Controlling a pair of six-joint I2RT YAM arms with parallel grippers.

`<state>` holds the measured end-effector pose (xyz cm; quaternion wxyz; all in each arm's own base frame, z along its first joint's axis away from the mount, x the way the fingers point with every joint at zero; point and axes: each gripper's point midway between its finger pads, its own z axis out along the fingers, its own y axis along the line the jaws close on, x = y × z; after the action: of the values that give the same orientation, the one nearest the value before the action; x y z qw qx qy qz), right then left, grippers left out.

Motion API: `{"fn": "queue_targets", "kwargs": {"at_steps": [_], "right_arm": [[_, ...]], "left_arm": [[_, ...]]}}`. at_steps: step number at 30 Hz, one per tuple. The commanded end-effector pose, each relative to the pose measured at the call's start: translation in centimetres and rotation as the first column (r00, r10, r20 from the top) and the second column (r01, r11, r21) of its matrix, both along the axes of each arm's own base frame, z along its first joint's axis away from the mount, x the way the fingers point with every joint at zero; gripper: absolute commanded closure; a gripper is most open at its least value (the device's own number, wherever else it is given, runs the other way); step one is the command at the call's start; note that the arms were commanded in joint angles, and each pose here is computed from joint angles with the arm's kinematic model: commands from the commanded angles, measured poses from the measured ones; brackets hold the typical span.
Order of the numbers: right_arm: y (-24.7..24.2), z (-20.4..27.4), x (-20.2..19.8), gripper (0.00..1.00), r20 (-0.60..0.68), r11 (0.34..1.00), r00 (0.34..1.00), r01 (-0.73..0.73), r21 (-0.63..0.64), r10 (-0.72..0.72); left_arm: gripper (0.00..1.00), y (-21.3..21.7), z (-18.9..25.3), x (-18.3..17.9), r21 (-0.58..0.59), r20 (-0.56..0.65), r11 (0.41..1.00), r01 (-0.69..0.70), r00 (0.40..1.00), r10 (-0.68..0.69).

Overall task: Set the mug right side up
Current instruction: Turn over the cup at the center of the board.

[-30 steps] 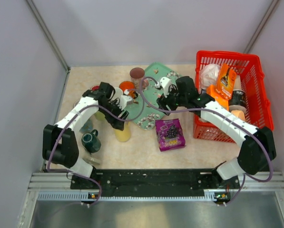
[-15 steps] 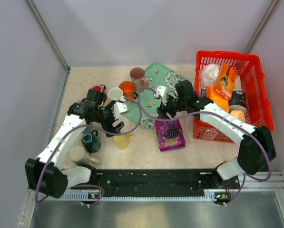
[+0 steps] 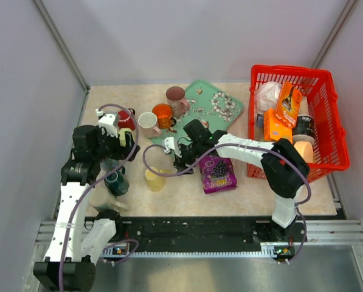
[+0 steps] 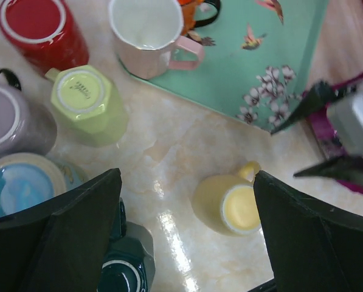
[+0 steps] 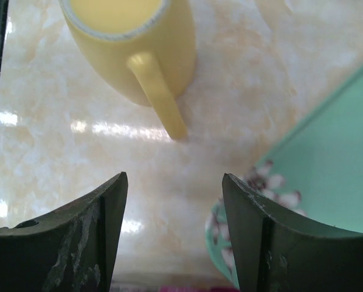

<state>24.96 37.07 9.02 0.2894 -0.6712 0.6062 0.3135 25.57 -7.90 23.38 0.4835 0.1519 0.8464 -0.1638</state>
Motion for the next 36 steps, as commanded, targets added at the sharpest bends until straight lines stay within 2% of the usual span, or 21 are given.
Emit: {"fn": "queue_targets", "kwargs": {"at_steps": [1, 4, 8, 12, 15, 16, 18, 23, 26, 29, 31, 33, 36], "right_arm": [[4.6, 1.3, -0.8, 0.37, 0.067, 0.989, 0.991, -0.123, 0.077, 0.118], [5.9, -0.1, -1.7, 0.37, 0.051, 0.986, 0.987, -0.157, 0.062, 0.154], [7.0, -2.2, -2.8, 0.42, 0.027, 0.981, 0.981, -0.193, 0.034, 0.192], [7.6, -4.3, -3.5, 0.53, -0.001, 0.981, 0.981, -0.195, -0.004, 0.195], [7.5, -5.1, -4.0, 0.72, -0.01, 0.982, 0.982, -0.186, -0.021, 0.186], [7.4, -4.9, -4.0, 0.87, -0.013, 0.985, 0.985, -0.173, -0.018, 0.173], [7.2, -4.1, -3.6, 1.0, -0.019, 0.992, 0.992, -0.126, -0.014, 0.125], [5.0, 3.1, -1.8, 1.0, -0.08, 0.996, 0.996, -0.03, 0.087, 0.037], [3.3, 8.5, -0.3, 1.0, -0.256, 0.984, 0.967, 0.059, 0.166, -0.015], [1.9, 12.5, 0.7, 1.0, -0.45, 0.966, 0.893, 0.14, 0.216, -0.028], [1.2, 14.9, 0.7, 1.0, -0.527, 0.955, 0.85, 0.148, 0.256, 0.01], [0.7, 17.0, 0.1, 1.0, -0.597, 0.946, 0.8, 0.137, 0.292, 0.068], [0.0, 20.0, -0.9, 1.0, -0.71, 0.928, 0.675, 0.099, 0.359, 0.203]], "left_arm": [[0.06, 1.0, 2.8, 1.4, -0.207, 0.059, 0.971, -0.12, 0.989, 0.134], [0.08, 1.6, 3.9, 1.0, -0.259, 0.115, 0.959, -0.115, 0.982, 0.149], [0.1, 3.0, 4.3, 0.8, -0.278, 0.122, 0.946, -0.169, 0.97, 0.209], [0.11, 4.3, 4.9, 0.8, -0.269, 0.137, 0.935, -0.229, 0.952, 0.273], [0.11, 4.5, 5.7, 0.7, -0.263, 0.157, 0.937, -0.228, 0.948, 0.275], [0.11, 4.5, 5.9, 0.6, -0.262, 0.163, 0.938, -0.227, 0.948, 0.275], [0.12, 4.4, 6.2, 0.5, -0.257, 0.173, 0.941, -0.219, 0.948, 0.268], [0.12, 4.5, 7.9, 0.2, -0.203, 0.261, 0.962, -0.185, 0.936, 0.235], [0.1, 3.9, 9.6, -0.5, -0.119, 0.403, 0.988, -0.102, 0.904, 0.142], [0.09, 2.9, 10.4, -1.0, 0.056, 0.495, 0.998, 0.019, 0.868, -0.044], [0.09, 2.2, 10.9, -1.2, 0.167, 0.533, 0.982, 0.093, 0.829, -0.169], [0.1, 1.4, 11.5, -1.2, 0.29, 0.575, 0.944, 0.157, 0.76, -0.303], [0.09, -0.2, 12.8, -1.3, 0.453, 0.614, 0.859, 0.237, 0.615, -0.494]]}}
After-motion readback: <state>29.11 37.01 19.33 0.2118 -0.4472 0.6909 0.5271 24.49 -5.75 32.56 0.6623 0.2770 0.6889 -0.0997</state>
